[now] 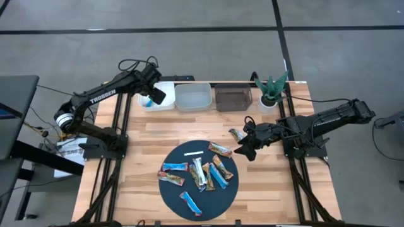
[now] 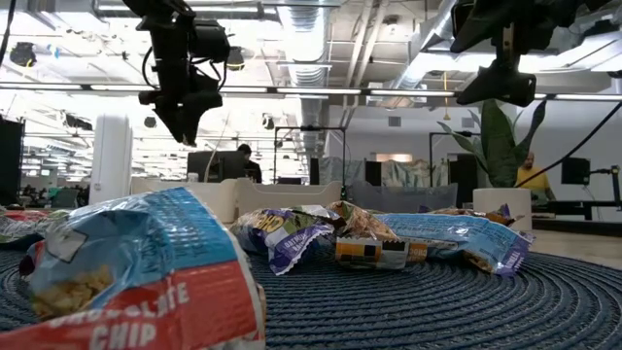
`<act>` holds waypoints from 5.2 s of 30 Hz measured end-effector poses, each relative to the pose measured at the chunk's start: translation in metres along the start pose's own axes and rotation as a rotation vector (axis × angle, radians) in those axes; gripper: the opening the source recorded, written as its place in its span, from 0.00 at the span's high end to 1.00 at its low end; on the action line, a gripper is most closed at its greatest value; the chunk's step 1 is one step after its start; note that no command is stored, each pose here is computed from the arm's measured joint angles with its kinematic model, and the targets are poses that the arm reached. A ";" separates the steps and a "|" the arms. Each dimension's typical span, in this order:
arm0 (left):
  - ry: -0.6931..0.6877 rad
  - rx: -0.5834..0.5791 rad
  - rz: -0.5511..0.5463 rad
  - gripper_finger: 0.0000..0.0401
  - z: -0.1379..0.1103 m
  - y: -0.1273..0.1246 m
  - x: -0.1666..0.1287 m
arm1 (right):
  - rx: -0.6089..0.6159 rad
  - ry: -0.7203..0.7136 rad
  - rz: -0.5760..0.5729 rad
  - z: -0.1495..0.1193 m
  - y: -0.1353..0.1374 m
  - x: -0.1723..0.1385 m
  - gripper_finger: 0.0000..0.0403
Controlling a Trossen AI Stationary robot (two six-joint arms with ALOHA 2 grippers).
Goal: Pick and place Granola Bars by type
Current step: Put the orange granola bar into the white bin
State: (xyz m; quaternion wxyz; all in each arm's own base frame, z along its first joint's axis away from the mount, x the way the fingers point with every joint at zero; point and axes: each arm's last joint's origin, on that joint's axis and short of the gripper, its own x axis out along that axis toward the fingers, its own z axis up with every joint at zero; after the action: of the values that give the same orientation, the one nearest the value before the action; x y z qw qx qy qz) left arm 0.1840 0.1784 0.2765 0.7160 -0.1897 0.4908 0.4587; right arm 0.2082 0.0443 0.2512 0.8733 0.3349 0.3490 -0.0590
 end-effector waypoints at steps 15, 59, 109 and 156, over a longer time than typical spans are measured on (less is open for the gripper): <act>0.089 0.499 -0.736 0.60 -0.043 -0.106 -0.044 | -0.037 0.003 0.002 0.000 0.000 0.000 0.27; -0.088 1.546 -0.679 0.60 -0.113 -0.357 -0.039 | -0.132 0.299 -0.129 -0.025 -0.014 0.008 0.27; -0.089 1.492 -0.542 0.95 -0.135 -0.385 -0.020 | -0.119 0.329 -0.137 -0.027 -0.015 0.007 0.27; 0.281 0.102 0.001 0.95 0.107 -0.011 -0.020 | -0.083 0.327 -0.144 -0.027 -0.015 0.007 0.27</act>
State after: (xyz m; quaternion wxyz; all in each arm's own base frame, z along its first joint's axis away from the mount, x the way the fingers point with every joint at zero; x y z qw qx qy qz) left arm 0.2481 0.2407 0.3404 0.6490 -0.2150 0.6089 0.4023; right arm 0.1928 0.0500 0.2242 0.8115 0.2778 0.5115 -0.0519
